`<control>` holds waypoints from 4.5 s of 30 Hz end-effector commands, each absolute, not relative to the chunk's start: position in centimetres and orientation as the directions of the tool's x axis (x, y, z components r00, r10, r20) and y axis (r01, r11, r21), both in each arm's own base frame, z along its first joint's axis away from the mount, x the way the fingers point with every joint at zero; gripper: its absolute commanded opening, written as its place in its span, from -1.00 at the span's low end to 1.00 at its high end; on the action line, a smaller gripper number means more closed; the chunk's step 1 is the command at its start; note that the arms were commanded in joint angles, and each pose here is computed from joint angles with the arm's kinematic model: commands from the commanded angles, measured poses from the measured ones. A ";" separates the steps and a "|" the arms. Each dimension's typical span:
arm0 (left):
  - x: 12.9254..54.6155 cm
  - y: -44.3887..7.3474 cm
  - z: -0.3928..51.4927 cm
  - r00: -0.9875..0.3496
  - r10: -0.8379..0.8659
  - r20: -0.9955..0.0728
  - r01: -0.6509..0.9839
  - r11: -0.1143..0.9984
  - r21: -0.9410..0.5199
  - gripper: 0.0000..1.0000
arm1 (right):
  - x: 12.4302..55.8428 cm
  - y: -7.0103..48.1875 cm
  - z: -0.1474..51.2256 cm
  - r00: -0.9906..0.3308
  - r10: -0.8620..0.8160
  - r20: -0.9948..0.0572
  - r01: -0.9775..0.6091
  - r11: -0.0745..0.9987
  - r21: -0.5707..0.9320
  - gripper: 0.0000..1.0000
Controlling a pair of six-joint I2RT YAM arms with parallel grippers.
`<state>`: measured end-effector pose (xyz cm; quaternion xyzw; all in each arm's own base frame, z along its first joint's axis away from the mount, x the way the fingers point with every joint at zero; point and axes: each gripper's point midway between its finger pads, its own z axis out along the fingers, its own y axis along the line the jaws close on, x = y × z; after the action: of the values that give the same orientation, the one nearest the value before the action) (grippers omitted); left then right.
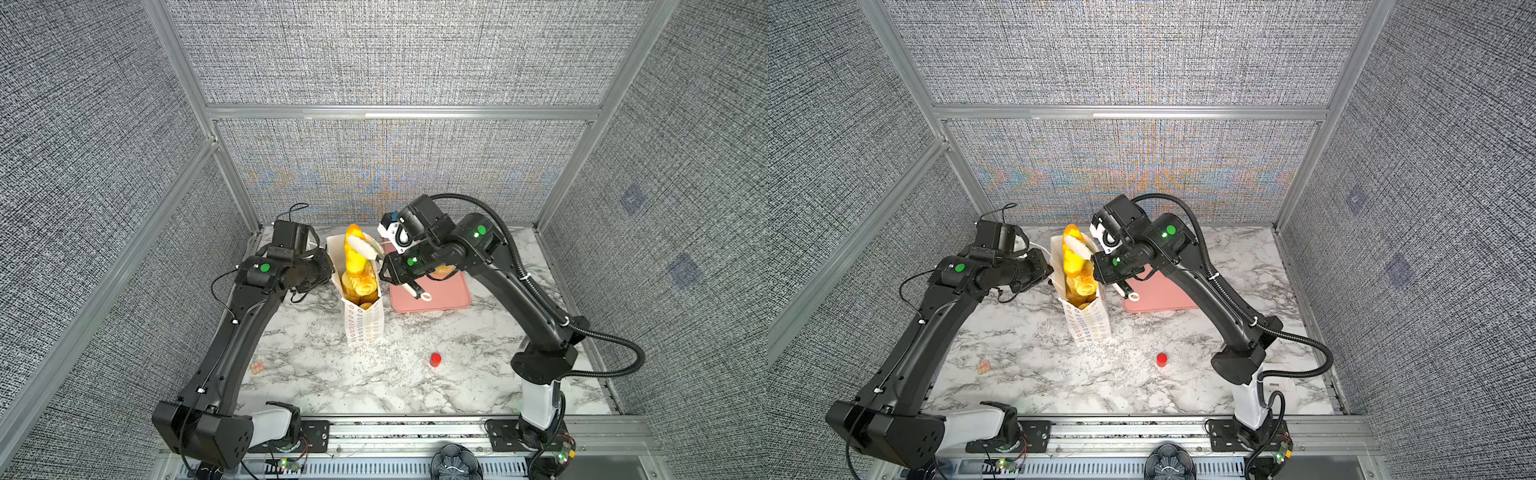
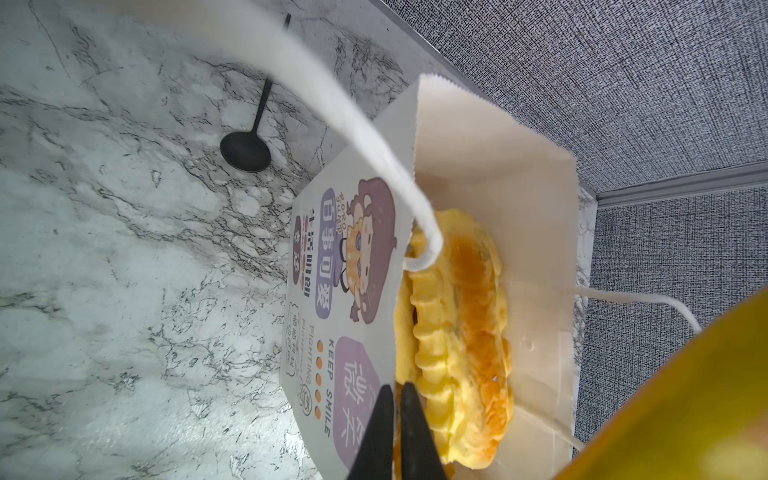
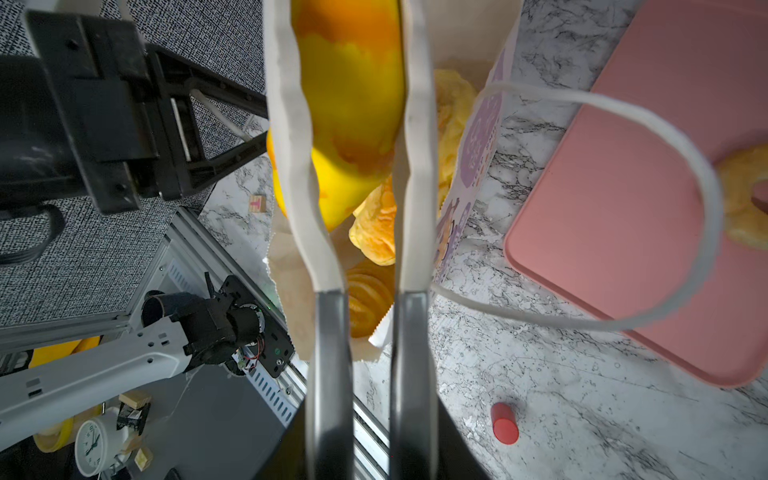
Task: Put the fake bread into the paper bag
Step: 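Lower the bun into the bag and open the tongs, then move the empty tongs back over the ring doughnut on the tray, then lower the tongs toward the ring doughnut on the pink tray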
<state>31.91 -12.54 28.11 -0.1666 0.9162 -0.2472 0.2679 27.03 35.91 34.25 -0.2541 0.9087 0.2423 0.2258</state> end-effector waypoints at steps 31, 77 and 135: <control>31.2 -12.2 28.2 -0.800 -0.439 -0.409 -0.177 0.824 -0.539 -0.82 | 27.8 34.5 36.6 -0.740 -0.302 -0.601 -0.555 0.779 0.293 0.03; 31.4 -12.6 28.4 -0.811 -0.427 -0.399 -0.165 0.823 -0.544 -0.18 | 34.8 15.3 22.2 -0.949 0.219 -0.226 0.103 0.895 0.434 -0.01; 32.2 -12.6 27.7 -0.811 -0.435 -0.391 -0.185 0.825 -0.534 -0.71 | 41.1 13.4 11.0 -0.936 0.331 0.122 0.339 0.746 0.573 -0.05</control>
<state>32.02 -12.84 27.50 -0.1664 0.9212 -0.2466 0.2508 41.14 13.20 10.68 0.1880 0.9351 0.3004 -0.0028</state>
